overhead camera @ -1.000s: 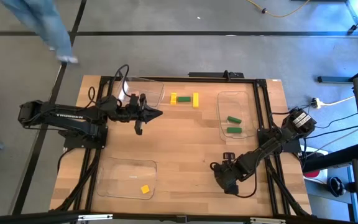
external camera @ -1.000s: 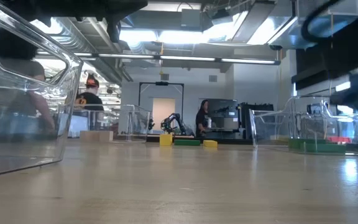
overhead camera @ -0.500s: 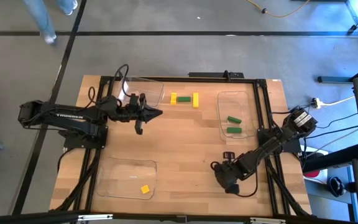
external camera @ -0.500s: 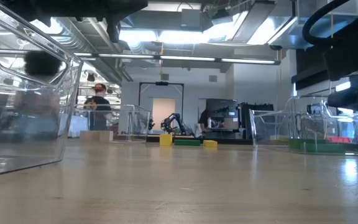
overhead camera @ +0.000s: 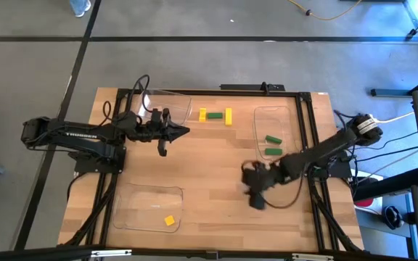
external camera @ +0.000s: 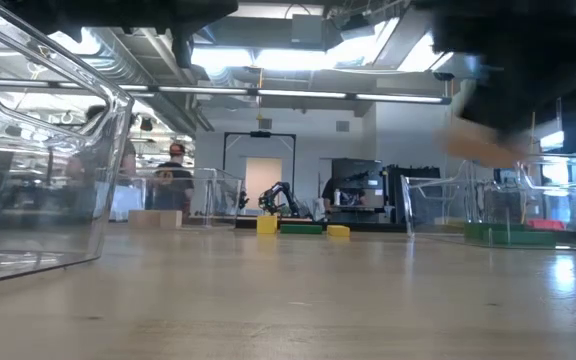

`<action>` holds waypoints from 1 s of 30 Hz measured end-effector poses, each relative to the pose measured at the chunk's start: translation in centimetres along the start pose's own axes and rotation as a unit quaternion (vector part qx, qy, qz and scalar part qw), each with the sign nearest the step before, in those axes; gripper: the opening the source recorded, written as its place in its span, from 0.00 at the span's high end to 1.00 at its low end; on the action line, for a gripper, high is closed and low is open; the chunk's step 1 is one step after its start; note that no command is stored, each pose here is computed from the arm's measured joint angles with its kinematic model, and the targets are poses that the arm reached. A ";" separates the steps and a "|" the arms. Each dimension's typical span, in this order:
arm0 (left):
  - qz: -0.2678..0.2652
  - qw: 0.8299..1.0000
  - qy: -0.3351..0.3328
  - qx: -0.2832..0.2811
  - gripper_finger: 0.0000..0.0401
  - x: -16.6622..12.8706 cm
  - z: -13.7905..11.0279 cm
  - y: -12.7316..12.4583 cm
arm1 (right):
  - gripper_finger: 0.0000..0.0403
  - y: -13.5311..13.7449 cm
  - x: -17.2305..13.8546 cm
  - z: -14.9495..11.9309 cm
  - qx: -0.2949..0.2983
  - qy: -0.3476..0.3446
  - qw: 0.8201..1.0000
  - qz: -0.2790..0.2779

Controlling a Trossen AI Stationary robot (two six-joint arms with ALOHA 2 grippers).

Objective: Sort & place blocks by color
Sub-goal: Put the brown block into the top left transparent bin

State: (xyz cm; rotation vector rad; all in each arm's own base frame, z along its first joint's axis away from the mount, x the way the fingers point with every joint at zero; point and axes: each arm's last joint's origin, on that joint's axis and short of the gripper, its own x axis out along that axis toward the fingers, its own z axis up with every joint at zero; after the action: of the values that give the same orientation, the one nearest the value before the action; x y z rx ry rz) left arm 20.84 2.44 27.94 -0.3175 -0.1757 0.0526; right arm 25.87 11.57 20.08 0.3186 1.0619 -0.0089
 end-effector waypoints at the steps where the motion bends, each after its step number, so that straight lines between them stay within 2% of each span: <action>1: -0.001 1.000 -0.001 0.000 1.00 0.0 0.0 0.0 | 0.68 -0.3 -0.1 1.1 0.007 -0.036 0.999 0.010; 3: -0.002 1.000 -0.005 0.000 1.00 0.0 0.1 0.0 | 0.68 -1.1 -0.3 3.3 0.013 -0.108 0.994 0.034; 6: -0.002 1.000 -0.005 0.001 1.00 0.0 0.1 0.0 | 0.68 -2.5 -0.6 6.5 0.025 -0.214 0.975 0.062; 10: 0.004 1.000 -0.007 0.001 0.98 0.0 0.2 0.2 | 0.68 -4.8 -1.7 9.5 0.034 -0.320 0.944 0.078; 13: 0.017 1.000 -0.012 -0.014 0.91 0.0 0.4 0.7 | 0.68 -6.1 -2.7 11.0 0.039 -0.379 0.921 0.084; 16: 0.021 0.999 -0.014 -0.037 0.80 -0.1 0.6 1.5 | 0.68 -7.0 -3.4 11.8 0.038 -0.414 0.905 0.091; 19: 0.013 0.998 -0.010 -0.059 0.68 -0.1 1.1 1.9 | 0.68 -8.0 -3.6 12.2 0.043 -0.425 0.901 0.081; 23: -0.012 0.998 0.006 -0.057 0.53 0.9 2.4 1.6 | 0.68 -8.8 -4.1 12.7 0.040 -0.451 0.889 0.073; 26: -0.024 0.998 0.038 -0.041 0.47 1.9 3.3 1.3 | 0.68 -9.3 -4.5 13.0 0.042 -0.465 0.882 0.071; 30: -0.020 0.997 0.074 -0.022 0.43 3.4 4.0 1.2 | 0.68 -9.1 -5.3 13.8 0.020 -0.481 0.875 0.062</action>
State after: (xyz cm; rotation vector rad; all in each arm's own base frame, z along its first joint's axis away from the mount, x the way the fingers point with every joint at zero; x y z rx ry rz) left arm 23.41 5.12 31.88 -0.3596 -0.0356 -0.0145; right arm 33.62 -1.52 28.51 0.3587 0.0458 -0.0671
